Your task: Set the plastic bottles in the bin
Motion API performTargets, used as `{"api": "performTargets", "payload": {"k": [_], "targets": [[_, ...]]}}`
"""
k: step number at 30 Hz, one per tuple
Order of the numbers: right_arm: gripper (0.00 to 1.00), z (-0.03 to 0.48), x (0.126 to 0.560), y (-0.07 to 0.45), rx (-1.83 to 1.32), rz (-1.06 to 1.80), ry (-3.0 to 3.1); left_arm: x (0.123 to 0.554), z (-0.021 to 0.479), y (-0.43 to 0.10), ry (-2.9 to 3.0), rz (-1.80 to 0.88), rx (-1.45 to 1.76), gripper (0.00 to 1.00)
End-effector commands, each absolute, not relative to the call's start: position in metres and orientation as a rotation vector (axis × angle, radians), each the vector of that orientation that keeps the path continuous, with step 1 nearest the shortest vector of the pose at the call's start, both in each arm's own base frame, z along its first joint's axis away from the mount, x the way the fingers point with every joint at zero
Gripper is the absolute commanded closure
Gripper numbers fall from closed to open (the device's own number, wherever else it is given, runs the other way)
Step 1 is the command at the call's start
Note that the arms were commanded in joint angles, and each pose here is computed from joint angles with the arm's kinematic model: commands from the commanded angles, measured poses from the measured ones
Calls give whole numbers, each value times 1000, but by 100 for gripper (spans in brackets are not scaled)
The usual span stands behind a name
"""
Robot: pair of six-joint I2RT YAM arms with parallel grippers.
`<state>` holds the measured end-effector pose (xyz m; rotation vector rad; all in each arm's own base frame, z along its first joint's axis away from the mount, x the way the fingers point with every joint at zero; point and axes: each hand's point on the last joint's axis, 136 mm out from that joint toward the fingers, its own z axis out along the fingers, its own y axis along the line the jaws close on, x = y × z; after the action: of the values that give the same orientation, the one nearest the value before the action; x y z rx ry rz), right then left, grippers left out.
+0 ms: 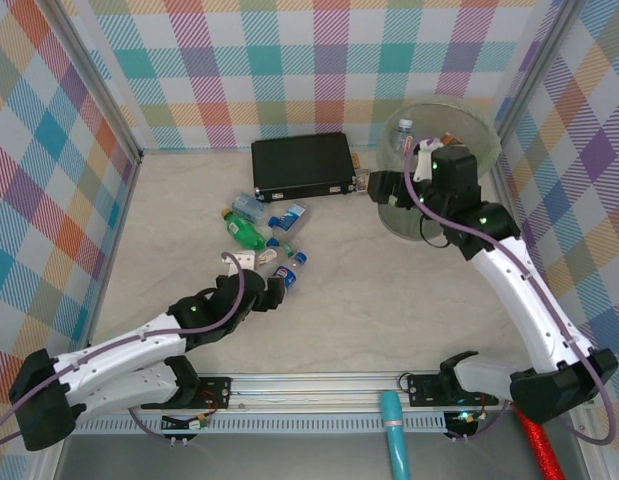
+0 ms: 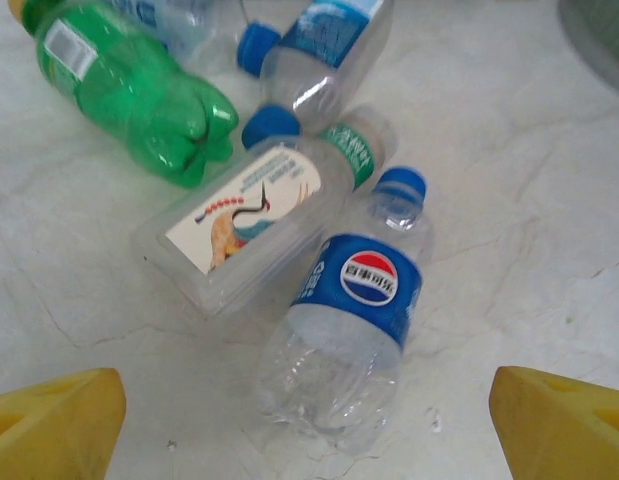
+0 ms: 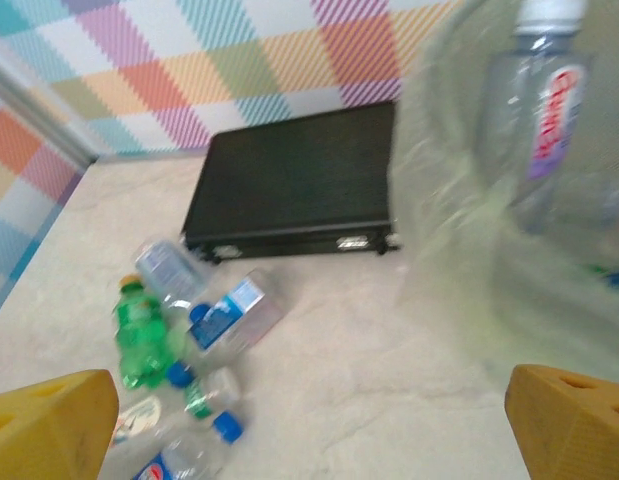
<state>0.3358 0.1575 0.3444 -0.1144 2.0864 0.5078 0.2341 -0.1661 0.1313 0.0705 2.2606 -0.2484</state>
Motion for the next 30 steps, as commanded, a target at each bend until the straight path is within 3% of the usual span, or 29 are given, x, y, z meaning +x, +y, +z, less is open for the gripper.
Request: {"api": "performTargets", "payload": {"k": [1, 20, 26, 30], "targets": [[1, 357, 318, 170, -146, 580, 2033, 234, 118, -178, 2337, -261, 172, 6], [1, 341, 277, 170, -191, 657, 2021, 251, 40, -214, 2673, -90, 437, 21], [1, 337, 275, 170, -183, 677, 2019, 241, 30, -217, 2745, -97, 463, 32], [1, 332, 270, 174, -174, 731, 2028, 239, 36, -219, 2726, -118, 459, 45]]}}
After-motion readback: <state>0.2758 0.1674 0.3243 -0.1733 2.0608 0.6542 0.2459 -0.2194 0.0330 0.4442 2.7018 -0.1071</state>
